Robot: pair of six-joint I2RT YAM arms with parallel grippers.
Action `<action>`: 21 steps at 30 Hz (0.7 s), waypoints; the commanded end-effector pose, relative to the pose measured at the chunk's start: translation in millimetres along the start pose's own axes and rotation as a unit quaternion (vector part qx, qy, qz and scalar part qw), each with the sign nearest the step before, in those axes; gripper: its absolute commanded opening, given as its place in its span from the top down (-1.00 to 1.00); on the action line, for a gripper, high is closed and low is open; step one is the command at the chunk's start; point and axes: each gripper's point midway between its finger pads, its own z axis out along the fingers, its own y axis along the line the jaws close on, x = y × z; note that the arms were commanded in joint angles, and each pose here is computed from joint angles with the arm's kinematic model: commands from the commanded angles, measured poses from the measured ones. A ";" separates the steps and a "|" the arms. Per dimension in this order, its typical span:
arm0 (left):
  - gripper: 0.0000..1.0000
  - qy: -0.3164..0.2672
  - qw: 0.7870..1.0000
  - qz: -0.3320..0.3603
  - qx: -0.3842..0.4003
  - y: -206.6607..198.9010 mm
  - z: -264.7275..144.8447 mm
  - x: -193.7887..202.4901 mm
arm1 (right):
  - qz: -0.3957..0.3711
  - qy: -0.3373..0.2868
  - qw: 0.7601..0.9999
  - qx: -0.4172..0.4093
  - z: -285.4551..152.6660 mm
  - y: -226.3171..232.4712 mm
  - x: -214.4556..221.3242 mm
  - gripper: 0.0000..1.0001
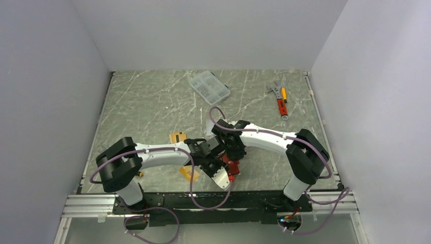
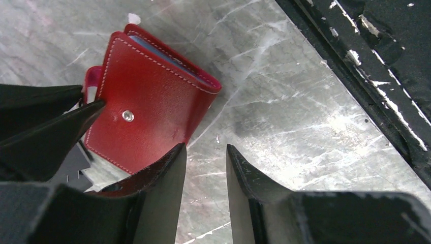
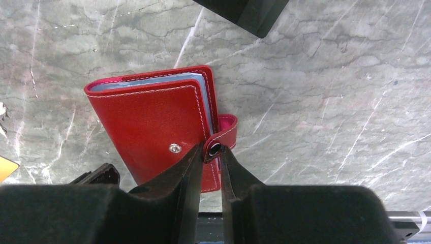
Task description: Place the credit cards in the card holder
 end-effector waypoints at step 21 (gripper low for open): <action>0.23 0.006 1.000 0.026 -0.004 15.8 16.3 -0.1 | 0.017 -0.035 0.998 -0.042 -22.8 12.5 -9.6 1.00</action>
